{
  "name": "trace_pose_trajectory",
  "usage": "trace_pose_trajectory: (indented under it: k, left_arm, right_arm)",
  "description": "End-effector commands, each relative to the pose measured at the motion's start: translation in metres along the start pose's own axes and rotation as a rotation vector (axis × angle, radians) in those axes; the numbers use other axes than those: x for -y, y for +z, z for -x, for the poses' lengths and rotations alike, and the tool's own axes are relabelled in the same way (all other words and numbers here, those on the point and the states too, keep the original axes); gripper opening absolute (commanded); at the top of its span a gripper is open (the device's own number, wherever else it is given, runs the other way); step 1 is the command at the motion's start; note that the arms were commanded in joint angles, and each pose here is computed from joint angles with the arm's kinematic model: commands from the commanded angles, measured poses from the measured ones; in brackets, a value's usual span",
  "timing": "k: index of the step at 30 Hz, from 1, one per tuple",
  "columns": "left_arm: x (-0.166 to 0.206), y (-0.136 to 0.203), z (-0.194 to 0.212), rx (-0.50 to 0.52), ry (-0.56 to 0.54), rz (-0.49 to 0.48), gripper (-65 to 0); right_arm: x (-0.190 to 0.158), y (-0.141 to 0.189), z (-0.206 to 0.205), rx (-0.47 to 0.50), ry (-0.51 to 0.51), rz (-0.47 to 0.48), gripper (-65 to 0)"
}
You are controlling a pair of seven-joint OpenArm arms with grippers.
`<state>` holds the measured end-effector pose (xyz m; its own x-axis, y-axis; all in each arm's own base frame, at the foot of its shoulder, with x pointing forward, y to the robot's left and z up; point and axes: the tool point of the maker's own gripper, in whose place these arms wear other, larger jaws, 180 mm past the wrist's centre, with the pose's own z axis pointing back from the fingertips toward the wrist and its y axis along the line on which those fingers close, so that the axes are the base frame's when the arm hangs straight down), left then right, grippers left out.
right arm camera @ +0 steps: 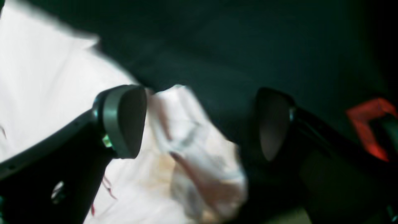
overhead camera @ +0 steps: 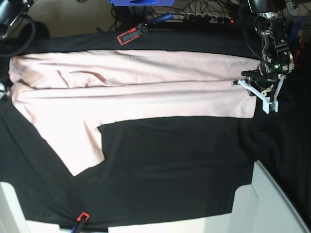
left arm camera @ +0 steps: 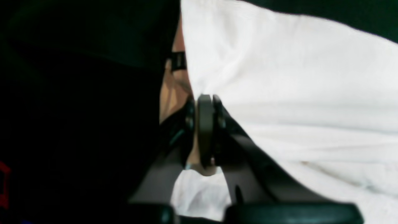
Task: Fold the T-shirt properly
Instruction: 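Fold the shirt lengthwise, pulling the grasped edge toward the robot, then reach the right gripper down to the shirt's hem corner and grasp it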
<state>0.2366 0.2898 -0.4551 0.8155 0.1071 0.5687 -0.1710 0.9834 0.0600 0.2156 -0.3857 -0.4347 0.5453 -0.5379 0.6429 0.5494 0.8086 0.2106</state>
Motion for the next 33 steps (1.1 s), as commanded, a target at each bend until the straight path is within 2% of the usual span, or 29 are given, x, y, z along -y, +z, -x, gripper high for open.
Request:
trace_pose_trajectory:
  k: [1,3,4,10,13,17,21,27,33]
  left_arm:
    - [-0.007,0.004,-0.015,0.044,-0.006,-0.014,-65.0]
    - [-0.006,0.004,-0.015,0.045,-0.003,-0.012,-65.0]
    - [-0.006,0.004,-0.015,0.045,-0.003,-0.012,-65.0]
    - [-0.006,0.004,-0.016,0.046,-0.003,-0.012,-65.0]
    - [-0.006,0.004,-0.016,0.048,-0.003,-0.012,-65.0]
    - [-0.006,0.004,-0.016,0.048,-0.003,-0.012,-65.0]
    - [-0.006,0.004,-0.016,0.048,-0.003,-0.012,-65.0]
    - [-0.006,0.003,-0.019,0.052,-0.002,-0.011,-65.0]
    - [-0.006,0.003,-0.019,0.052,-0.002,-0.011,-65.0]
  right_arm:
    - [-0.007,0.009,-0.036,0.105,0.03,-0.017,-16.1]
    - [-0.013,0.019,-0.049,0.143,0.066,-0.009,-18.3]
    - [-0.03,0.019,-0.054,0.153,0.112,-0.037,-18.7]
    - [-0.147,-0.002,-0.031,0.023,0.448,-0.266,-19.3]
    - [-0.178,-0.014,-0.024,-0.01,0.502,-0.293,-18.9]
    - [-0.218,-0.036,-0.005,-0.096,0.625,-0.348,-18.9]
    - [-0.255,-0.05,0.01,-0.154,0.707,-0.389,-19.3]
    - [-0.295,-0.068,0.027,-0.199,0.751,-0.432,-19.0]
    - [-0.306,-0.09,0.054,-0.23,0.78,-0.436,-19.0]
